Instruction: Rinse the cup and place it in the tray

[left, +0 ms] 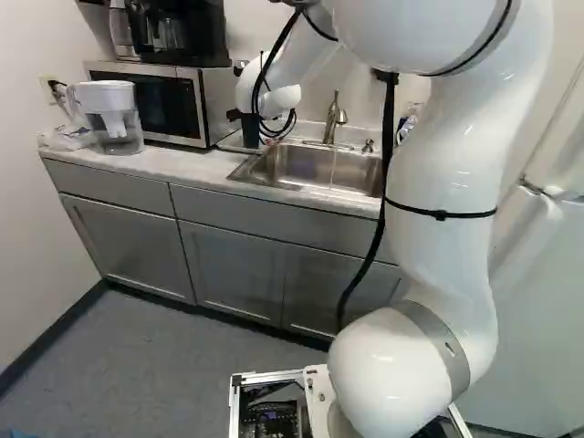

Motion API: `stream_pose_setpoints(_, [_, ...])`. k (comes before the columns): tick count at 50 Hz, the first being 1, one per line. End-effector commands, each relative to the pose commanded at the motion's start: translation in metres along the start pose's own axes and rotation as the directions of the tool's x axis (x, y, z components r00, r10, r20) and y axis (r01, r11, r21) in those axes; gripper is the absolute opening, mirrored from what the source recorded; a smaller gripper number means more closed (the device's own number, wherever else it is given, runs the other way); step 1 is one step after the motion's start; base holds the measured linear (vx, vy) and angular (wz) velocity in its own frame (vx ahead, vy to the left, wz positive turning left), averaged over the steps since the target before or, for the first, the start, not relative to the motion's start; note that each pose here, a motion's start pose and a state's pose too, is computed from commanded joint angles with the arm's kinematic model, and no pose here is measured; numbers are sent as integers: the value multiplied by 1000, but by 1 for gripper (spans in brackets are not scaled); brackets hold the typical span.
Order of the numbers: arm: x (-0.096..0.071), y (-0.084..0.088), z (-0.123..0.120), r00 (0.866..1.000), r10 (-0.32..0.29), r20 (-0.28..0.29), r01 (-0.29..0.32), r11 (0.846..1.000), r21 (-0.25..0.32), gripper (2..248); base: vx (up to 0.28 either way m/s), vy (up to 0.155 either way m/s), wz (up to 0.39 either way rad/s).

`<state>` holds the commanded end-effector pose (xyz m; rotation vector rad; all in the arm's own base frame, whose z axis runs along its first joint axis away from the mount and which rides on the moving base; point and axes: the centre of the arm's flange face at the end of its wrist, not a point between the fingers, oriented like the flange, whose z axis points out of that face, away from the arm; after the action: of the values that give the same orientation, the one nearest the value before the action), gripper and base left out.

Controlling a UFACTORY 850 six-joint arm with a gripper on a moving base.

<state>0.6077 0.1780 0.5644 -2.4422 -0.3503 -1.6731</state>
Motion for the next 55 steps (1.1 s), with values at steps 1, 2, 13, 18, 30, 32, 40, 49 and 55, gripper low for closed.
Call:
stream_pose_setpoints(1, [0, 1, 2, 1000, 0, -2, 0, 1000, -1, 247, 0, 0, 0])
stream_pose_setpoints(2, [-1, 1, 4, 1000, 1, -4, -1, 1000, -2, 247, 0, 0, 0])
stream_pose_setpoints(13, [-5, 10, 24, 1000, 5, -29, -6, 1000, -14, 247, 0, 0, 0])
stream_pose_setpoints(18, [-6, 14, 32, 999, 7, -42, -7, 1000, -19, 247, 0, 0, 0])
stream_pose_setpoints(30, [-11, 19, 52, 997, 8, -72, -10, 1000, -26, 247, 0, 0, 0])
stream_pose_setpoints(32, [-13, 19, 56, 997, 8, -73, -10, 1000, -27, 247, 0, 0, 0])
stream_pose_setpoints(40, [-18, 22, 68, 997, 9, -74, -11, 1000, -29, 247, 0, 0, 0])
stream_pose_setpoints(49, [-24, 24, 83, 997, 10, -82, -12, 999, -32, 247, 0, 0, 0])
stream_pose_setpoints(55, [-27, 26, 92, 995, 10, -95, -13, 999, -34, 247, 0, 0, 0])
